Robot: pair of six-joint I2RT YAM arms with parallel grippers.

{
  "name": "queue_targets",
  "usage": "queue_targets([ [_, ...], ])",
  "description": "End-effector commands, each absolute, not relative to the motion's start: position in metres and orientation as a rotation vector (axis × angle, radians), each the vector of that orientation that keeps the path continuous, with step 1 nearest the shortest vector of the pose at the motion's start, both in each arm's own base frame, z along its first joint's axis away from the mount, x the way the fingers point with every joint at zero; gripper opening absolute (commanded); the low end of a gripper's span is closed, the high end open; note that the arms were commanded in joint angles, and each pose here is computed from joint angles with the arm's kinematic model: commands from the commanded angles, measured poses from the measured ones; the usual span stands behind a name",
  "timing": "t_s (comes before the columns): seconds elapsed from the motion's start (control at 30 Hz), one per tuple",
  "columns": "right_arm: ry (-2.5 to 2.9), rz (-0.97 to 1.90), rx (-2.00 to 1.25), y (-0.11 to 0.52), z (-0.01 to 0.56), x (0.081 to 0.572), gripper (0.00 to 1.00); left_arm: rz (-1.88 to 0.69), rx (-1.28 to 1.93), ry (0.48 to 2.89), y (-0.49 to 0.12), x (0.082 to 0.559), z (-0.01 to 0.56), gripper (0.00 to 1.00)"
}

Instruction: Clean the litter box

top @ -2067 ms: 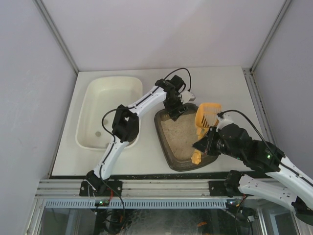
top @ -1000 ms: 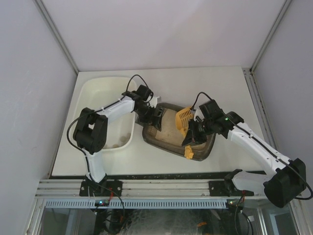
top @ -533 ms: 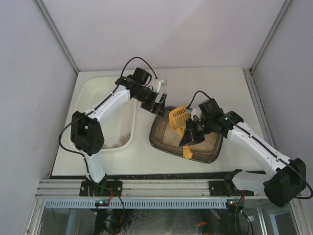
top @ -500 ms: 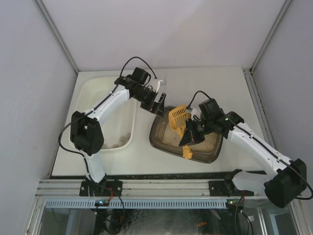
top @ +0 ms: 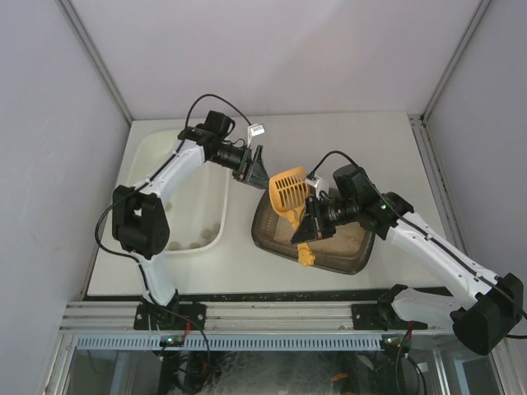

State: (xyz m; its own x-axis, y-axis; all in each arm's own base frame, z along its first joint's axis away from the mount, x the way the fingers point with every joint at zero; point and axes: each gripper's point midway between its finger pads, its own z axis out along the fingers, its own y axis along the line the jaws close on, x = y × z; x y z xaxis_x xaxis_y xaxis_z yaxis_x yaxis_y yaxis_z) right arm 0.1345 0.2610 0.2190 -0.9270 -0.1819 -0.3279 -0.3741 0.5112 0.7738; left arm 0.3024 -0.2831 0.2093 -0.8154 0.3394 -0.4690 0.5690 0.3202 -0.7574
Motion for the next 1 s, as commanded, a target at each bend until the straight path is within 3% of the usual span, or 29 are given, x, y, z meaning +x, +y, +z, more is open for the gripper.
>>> queue_targets([
  [0.0, 2.488, 1.411, -0.479, 0.274, 0.225, 0.147, 0.0, -1.69, 0.951, 2.182, -0.295, 0.275, 0.256, 0.91],
  [0.1, 2.46, 1.401, -0.449, 0.267, 0.231, 0.153, 0.0, -1.625, 0.981, 2.214, -0.29, 0.276, 0.248, 0.84],
  [0.33, 2.486, 1.293, -0.367, 0.242, 0.228, 0.162, 0.0, -1.623, 1.012, 2.231, -0.283, 0.269, 0.243, 0.87],
  [0.5, 2.464, 1.322, -0.423, 0.259, 0.226, 0.165, 0.0, -1.661, 1.02, 2.2, -0.285, 0.266, 0.254, 0.88],
  [0.97, 2.438, 1.399, -0.511, 0.285, 0.229, 0.16, 0.0, -1.73, 0.971, 2.223, -0.303, 0.28, 0.244, 0.76],
])
